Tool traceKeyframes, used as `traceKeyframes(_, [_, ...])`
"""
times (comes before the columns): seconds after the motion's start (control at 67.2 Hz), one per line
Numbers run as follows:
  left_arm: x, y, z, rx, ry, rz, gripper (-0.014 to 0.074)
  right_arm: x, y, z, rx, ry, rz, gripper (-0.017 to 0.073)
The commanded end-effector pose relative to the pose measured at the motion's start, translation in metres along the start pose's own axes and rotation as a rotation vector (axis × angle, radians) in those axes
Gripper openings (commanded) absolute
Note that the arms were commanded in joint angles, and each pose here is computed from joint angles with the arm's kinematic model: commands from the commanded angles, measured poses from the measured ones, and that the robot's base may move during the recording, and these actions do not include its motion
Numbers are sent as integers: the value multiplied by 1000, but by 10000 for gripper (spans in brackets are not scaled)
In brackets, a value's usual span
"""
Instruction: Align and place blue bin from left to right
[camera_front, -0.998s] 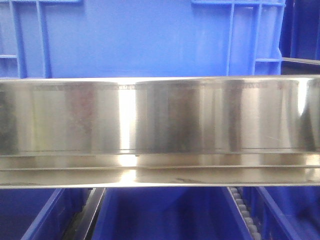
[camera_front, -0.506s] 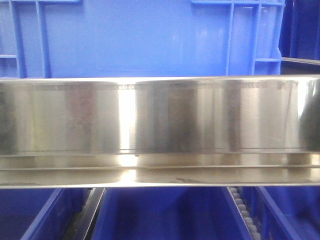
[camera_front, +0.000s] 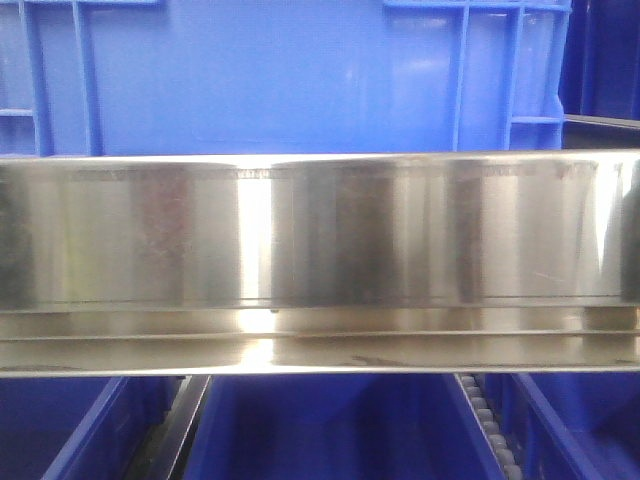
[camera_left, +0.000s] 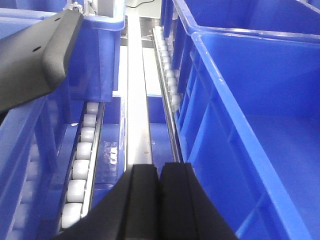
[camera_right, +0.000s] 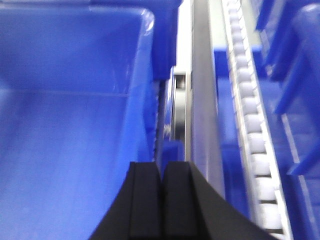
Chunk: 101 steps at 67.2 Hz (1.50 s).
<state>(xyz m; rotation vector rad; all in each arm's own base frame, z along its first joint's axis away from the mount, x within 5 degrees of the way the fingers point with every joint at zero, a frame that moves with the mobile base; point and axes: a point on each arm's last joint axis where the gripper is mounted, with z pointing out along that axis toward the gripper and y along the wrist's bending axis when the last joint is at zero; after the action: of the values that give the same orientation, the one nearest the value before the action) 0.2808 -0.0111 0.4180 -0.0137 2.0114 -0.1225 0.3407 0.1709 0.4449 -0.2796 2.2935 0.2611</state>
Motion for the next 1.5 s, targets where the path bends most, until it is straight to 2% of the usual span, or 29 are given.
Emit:
traceKeyframes(0.0, [-3,-2,-2,9,-15,-5,-111,-4,5,7,29,9,-22,-76])
traceKeyframes(0.149, [-3,-2,-2,9,-15,-5,-111,-4,13,20,60,37,-59,-76])
traceKeyframes(0.283, [-3,-2,-2,9,-15,-5,-111,-2,20,24,125,29,-111,-76])
traceKeyframes(0.506, [-2,-2,-2,9,-4,-5,-111,-3,23,24,122,10,-62,-66])
traceKeyframes(0.61, [0,-2,-2,10,12,-5,-111,-1,27,28,83,32,-41,-61])
traceKeyframes(0.67, [0,-2,-2,10,17,-5,-111,0,27,29,75,38,-37,-10])
traceKeyframes(0.819, [1,-2,-2,10,28,-5,-111,5,29,39,76,79,-35,264])
traceKeyframes(0.908, [2,-2,-2,11,40,-5,-111,6,29,44,80,91,-37,333])
traceKeyframes(1.176, [2,-2,-2,11,42,-7,-111,9,30,60,83,106,-41,328])
traceKeyframes(1.236, [0,-3,-3,19,36,-35,-111,9,30,62,84,110,-42,328])
traceKeyframes(1.28, [-4,-6,-4,27,33,-79,-111,10,30,64,85,114,-43,328])
traceKeyframes(1.34, [-12,-11,-5,29,32,-96,-111,10,30,65,86,117,-43,328])
traceKeyframes(1.489, [-38,-34,1,36,29,-39,-111,11,30,65,87,119,-43,328])
